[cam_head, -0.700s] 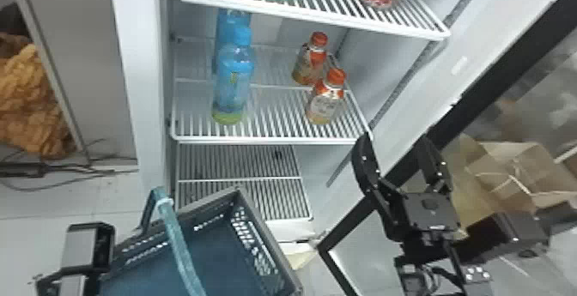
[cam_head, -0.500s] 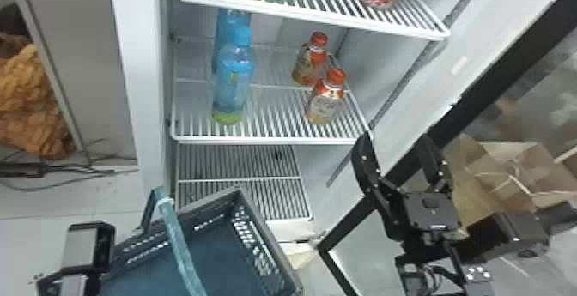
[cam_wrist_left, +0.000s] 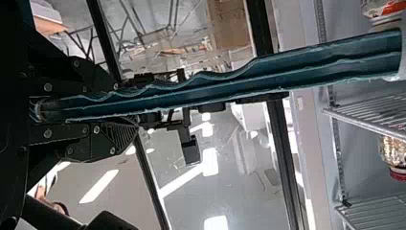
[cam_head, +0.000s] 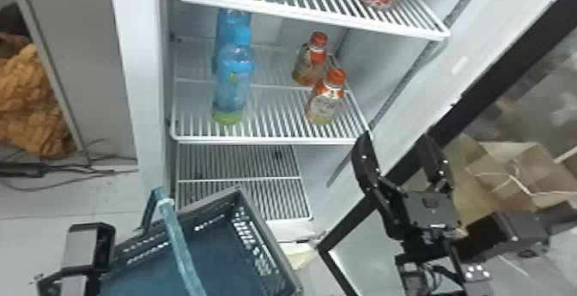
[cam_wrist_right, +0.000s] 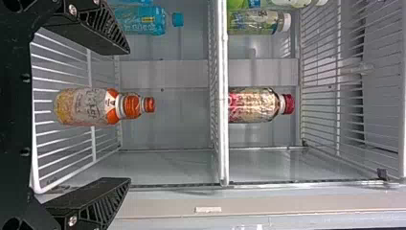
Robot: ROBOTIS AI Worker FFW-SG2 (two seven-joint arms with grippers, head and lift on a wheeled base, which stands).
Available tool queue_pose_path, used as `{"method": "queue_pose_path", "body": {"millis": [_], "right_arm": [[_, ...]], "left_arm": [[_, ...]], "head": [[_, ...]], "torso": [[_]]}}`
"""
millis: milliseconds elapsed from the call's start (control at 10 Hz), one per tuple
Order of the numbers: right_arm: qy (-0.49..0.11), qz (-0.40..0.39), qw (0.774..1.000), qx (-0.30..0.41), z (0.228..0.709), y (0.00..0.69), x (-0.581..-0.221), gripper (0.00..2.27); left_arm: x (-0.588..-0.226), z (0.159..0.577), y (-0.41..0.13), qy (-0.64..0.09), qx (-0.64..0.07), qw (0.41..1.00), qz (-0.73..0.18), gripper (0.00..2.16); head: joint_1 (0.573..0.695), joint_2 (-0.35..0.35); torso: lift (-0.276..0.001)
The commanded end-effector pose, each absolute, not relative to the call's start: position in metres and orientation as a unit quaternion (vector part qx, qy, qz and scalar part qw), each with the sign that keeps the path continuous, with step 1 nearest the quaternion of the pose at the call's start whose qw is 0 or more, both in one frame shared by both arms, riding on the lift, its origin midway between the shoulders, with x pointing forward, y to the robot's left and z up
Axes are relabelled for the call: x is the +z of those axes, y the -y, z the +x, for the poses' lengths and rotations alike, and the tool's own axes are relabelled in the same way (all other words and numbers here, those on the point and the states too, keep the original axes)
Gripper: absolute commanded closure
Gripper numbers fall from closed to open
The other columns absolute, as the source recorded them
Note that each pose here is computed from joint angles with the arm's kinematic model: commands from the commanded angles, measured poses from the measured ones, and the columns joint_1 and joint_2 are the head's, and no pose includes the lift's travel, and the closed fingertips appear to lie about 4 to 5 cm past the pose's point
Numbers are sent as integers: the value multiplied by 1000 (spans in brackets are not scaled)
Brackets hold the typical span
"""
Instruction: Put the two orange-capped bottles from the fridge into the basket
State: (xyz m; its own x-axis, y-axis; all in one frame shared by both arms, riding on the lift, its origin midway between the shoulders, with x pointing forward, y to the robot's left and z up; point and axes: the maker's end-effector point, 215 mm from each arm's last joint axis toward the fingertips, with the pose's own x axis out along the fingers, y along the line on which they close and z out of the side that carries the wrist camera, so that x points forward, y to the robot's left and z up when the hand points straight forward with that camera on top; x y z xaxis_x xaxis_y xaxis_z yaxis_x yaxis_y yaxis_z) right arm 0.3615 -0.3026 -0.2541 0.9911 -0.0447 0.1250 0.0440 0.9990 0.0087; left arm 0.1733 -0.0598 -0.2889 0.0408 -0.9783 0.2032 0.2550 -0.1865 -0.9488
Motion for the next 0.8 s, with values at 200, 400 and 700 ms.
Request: {"method": "queue_pose_path", "body": {"millis": [200, 400, 700], "right_arm": [[47, -13, 998, -37, 382, 320, -281, 107], [35, -16, 999, -38, 392, 324, -299, 105], [31, -23, 999, -27, 414, 317, -315, 105]], "left_arm": [[-288, 174, 60, -363, -590, 523, -496, 1187], [-287, 174, 60, -363, -591, 523, -496, 1187], [-287, 175, 60, -362, -592, 523, -495, 1187]], "head": [[695, -350], [695, -350], [695, -350]], "torso": [[-235], [-235], [-235]]}}
